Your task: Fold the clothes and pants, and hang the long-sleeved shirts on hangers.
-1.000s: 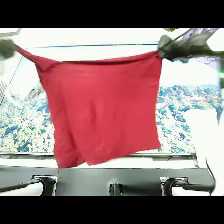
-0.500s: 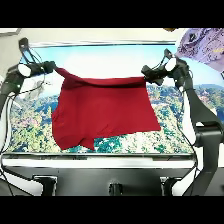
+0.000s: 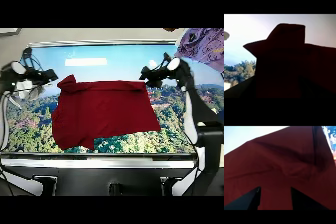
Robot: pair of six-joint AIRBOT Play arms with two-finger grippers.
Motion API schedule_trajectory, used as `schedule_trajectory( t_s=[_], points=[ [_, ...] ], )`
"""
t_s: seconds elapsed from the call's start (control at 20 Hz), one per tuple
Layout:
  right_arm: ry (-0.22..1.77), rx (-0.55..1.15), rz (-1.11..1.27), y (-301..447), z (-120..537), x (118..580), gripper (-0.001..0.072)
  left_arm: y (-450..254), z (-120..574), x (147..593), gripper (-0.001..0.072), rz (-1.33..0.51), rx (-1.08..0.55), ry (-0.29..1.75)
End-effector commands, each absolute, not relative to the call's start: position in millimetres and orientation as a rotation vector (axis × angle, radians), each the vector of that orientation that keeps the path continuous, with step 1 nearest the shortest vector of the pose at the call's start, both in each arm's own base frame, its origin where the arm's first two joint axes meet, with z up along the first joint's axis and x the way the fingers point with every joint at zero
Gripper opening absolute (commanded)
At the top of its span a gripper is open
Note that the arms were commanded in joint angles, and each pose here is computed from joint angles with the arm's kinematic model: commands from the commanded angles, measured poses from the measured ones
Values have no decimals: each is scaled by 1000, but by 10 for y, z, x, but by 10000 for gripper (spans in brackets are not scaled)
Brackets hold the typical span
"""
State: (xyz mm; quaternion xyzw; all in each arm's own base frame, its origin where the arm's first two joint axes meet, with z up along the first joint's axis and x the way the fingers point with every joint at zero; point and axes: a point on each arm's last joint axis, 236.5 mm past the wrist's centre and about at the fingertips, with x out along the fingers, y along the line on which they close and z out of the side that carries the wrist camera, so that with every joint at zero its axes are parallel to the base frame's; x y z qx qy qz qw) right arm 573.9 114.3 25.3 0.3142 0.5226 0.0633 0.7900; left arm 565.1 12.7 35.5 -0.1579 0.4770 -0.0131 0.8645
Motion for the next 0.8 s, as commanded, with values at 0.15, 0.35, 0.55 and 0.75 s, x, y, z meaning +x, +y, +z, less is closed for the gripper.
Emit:
schedule_trajectory(
  t_s=[0.15, 0.35, 0.55, 0.75],
  points=[
    [1290, 330, 382, 175, 692, 4795, 447, 978, 687, 4727, 572, 96, -429, 1166],
    [1411, 598, 438, -130, 386, 4342, 450, 1259, 689, 4239, 572, 183, -498, 1167],
    [1568, 743, 432, -209, -202, 3775, 449, 1235, 439, 3773, 572, 222, -554, 1235],
    [1652, 740, 373, -220, -697, 3461, 448, 1131, 220, 3547, 572, 221, -578, 1303]
  ],
)
